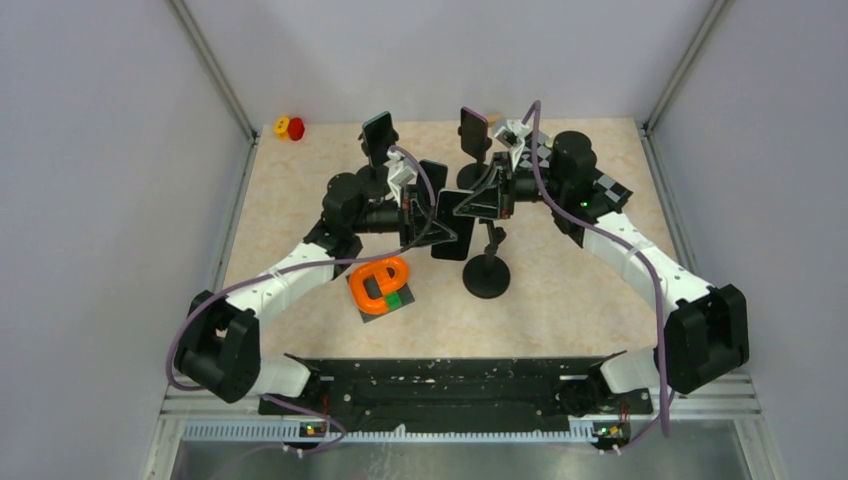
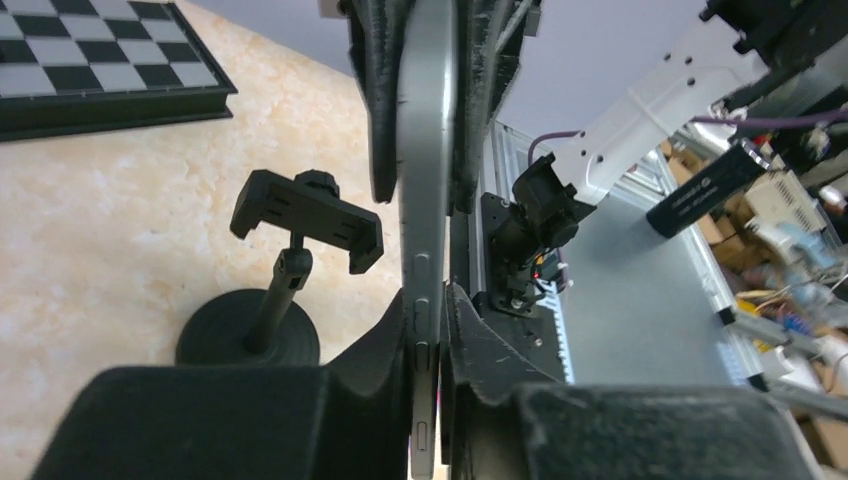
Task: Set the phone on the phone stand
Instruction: Adjust the phone, then install the phone on the phone stand.
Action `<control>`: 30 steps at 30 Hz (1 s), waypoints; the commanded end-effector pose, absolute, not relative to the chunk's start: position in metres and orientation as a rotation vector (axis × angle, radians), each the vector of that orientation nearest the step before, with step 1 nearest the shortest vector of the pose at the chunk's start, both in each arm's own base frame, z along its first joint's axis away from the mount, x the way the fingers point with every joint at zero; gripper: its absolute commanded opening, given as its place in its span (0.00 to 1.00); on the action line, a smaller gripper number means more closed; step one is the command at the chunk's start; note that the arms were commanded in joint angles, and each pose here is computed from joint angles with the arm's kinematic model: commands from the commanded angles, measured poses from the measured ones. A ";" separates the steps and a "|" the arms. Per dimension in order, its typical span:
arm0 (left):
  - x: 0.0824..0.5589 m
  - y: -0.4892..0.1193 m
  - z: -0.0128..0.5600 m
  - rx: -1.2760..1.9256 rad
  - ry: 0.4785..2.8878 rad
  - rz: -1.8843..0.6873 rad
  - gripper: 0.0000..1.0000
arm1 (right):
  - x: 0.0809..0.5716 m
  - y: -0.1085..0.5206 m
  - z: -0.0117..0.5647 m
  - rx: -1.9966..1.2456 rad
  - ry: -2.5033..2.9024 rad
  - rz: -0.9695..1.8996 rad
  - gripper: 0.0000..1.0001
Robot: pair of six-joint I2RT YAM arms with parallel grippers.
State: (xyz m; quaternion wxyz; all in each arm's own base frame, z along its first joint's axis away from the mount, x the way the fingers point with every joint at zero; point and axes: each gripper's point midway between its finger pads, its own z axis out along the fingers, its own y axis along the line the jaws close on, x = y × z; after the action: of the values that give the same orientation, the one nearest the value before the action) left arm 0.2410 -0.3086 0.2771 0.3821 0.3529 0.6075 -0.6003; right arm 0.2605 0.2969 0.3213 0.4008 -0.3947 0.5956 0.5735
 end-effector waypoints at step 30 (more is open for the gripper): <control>0.243 -0.316 0.304 0.843 1.389 -1.551 0.00 | 0.255 0.298 0.341 -0.940 1.376 1.493 0.29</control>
State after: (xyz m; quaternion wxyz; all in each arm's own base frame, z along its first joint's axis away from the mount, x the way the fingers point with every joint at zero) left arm 0.2419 -0.3144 0.2888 0.3998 0.3319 0.5861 -0.6217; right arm 0.2637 0.2984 0.3222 0.4187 -0.3567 0.5885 0.5926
